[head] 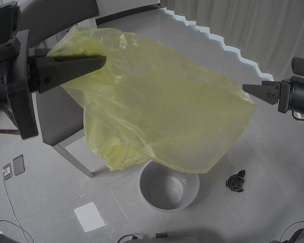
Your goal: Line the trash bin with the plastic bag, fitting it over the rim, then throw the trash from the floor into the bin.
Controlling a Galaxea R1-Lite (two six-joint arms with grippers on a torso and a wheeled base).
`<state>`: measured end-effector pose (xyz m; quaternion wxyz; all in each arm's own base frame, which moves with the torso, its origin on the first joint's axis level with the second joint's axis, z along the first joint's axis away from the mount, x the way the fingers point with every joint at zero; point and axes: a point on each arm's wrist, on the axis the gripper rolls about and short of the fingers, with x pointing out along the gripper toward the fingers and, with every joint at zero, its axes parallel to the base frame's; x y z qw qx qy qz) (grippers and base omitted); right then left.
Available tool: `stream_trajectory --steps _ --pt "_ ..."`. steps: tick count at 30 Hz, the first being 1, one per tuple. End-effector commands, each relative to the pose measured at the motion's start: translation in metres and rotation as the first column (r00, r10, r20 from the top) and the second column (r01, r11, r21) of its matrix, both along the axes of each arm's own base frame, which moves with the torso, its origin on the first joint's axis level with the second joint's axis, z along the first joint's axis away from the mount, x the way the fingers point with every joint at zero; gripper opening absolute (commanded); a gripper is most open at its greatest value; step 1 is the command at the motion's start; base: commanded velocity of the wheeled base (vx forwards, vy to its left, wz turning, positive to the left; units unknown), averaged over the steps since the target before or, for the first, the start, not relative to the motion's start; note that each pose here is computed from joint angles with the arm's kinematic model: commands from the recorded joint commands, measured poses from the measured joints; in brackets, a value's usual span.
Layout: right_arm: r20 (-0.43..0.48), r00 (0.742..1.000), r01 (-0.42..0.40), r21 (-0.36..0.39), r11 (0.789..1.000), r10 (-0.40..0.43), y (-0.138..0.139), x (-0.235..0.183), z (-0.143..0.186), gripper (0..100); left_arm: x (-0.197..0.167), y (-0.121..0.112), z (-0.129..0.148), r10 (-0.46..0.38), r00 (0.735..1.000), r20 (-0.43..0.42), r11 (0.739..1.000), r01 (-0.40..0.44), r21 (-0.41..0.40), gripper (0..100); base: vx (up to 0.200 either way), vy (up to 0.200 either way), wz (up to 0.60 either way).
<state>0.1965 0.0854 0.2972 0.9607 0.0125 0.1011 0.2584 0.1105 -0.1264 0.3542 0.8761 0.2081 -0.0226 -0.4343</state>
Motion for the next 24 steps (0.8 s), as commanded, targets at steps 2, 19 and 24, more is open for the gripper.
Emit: stream_trajectory --steps 2,19,24 --pt "-0.042 0.999 -0.024 -0.018 1.0 0.023 0.005 -0.001 -0.013 100 0.003 -0.005 0.002 -0.006 1.0 0.004 1.0 0.006 -0.005 0 0.0 0.0 0.0" --pt "-0.16 0.987 -0.022 -0.079 0.997 0.009 0.002 -0.001 -0.051 100 0.005 -0.016 0.014 -0.036 0.998 0.048 0.998 0.038 -0.052 0 0.0 0.0 0.0" --pt "-0.184 0.983 -0.026 -0.088 0.996 0.009 0.002 -0.001 -0.059 100 0.005 -0.016 0.014 -0.036 0.998 0.049 0.998 0.038 -0.054 0 0.0 0.0 0.0"
